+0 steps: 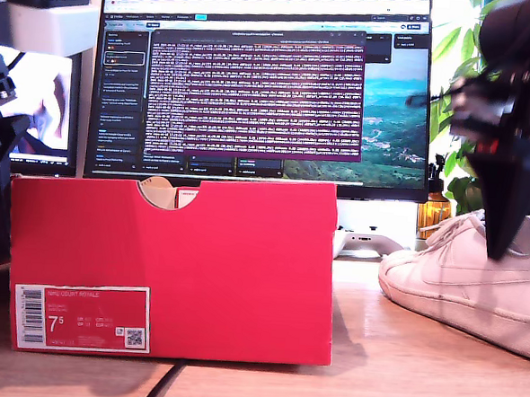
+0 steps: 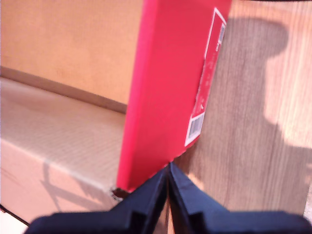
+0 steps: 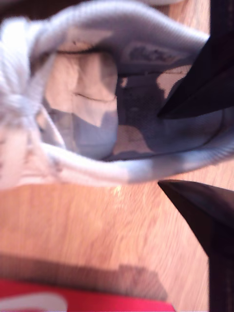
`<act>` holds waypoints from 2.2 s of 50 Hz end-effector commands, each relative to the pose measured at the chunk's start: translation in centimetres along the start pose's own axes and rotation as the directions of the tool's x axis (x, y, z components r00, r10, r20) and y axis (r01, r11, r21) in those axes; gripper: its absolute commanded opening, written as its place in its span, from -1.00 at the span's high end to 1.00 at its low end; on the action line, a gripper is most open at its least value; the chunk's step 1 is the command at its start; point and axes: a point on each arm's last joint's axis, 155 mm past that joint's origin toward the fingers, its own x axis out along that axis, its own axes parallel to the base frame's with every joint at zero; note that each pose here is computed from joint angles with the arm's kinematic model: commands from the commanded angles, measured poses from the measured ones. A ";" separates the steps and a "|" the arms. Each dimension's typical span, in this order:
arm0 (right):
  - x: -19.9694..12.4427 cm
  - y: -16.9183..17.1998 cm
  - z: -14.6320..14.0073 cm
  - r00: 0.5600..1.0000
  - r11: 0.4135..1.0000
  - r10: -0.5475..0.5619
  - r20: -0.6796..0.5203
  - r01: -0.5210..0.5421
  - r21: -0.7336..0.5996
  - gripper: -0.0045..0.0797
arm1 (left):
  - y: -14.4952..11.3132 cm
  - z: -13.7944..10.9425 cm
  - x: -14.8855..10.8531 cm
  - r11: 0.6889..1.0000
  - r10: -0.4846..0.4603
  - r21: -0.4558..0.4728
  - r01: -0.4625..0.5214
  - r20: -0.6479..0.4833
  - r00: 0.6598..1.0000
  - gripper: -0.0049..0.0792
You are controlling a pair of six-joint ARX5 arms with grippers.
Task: Pack the white shoes by picking the first shoe and placing it inside the red shoebox, left side, then picking and rotating the second shoe and placing it in the shoebox
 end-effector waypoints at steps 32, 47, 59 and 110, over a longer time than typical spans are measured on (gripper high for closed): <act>2.5 1.2 1.5 0.999 0.998 0.007 -0.035 -0.009 -0.054 0.92 | 0.2 0.4 0.1 1.000 0.003 -0.001 -0.003 0.009 1.000 0.93; -3.1 6.1 5.5 0.992 0.993 0.118 0.041 -0.117 -0.027 0.92 | 0.2 0.4 0.1 1.000 0.003 -0.004 -0.003 0.010 1.000 0.93; -8.7 10.3 9.8 0.955 0.970 0.235 0.178 -0.241 0.012 0.92 | 0.2 0.4 0.1 1.000 0.003 -0.004 -0.003 0.010 1.000 0.93; -6.3 29.2 14.5 0.788 0.813 0.533 0.309 -0.578 0.074 0.92 | 0.2 0.4 0.1 1.000 0.005 -0.003 -0.005 0.010 1.000 0.93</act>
